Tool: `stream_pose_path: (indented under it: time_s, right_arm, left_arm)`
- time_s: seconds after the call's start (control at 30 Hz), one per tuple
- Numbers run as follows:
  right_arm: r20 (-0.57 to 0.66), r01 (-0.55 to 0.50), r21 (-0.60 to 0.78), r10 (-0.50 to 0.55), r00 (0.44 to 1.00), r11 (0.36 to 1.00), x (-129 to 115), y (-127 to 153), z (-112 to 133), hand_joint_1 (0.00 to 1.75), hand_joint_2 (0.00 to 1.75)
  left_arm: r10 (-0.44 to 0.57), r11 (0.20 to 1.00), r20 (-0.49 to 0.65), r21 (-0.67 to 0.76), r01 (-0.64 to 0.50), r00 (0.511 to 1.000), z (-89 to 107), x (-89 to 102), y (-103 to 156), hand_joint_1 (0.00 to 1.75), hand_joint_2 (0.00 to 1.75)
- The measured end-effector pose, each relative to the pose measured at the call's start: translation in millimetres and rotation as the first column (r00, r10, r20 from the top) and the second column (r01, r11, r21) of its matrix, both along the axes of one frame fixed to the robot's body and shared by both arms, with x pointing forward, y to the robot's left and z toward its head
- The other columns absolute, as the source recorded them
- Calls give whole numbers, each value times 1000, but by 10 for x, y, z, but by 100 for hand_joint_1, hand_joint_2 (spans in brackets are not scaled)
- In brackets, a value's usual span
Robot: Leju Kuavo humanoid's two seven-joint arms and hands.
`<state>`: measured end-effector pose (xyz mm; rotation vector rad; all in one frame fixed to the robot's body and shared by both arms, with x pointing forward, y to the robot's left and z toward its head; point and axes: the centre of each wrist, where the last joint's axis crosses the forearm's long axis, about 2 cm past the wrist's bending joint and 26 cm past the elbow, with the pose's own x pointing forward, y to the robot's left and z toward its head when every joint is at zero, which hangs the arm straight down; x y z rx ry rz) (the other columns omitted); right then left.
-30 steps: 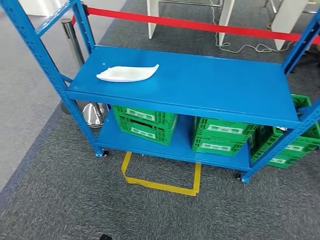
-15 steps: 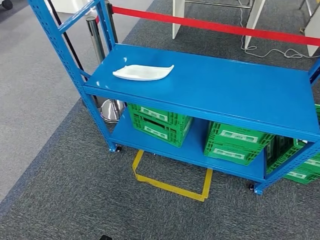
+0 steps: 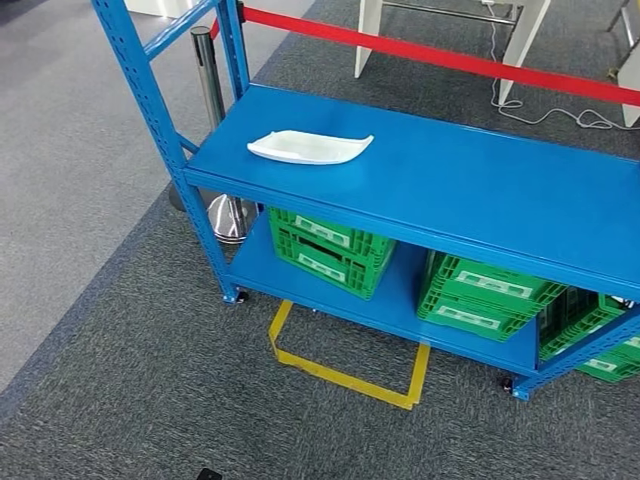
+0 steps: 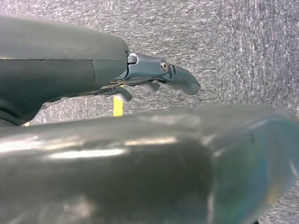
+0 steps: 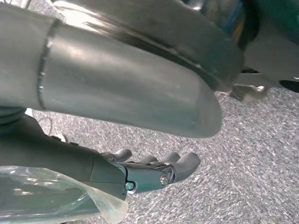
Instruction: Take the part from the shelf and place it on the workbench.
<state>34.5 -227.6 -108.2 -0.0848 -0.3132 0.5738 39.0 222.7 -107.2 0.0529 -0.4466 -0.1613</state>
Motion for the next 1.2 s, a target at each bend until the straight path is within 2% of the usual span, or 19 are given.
stream_pose_path:
  time_s: [1.2]
  right_arm:
    - [16,-20,-3,20,1000,1000,12,2,2,0,0]
  left_arm:
    - [2,1000,-1,-1,-2,1000,0,1,3,0,0]
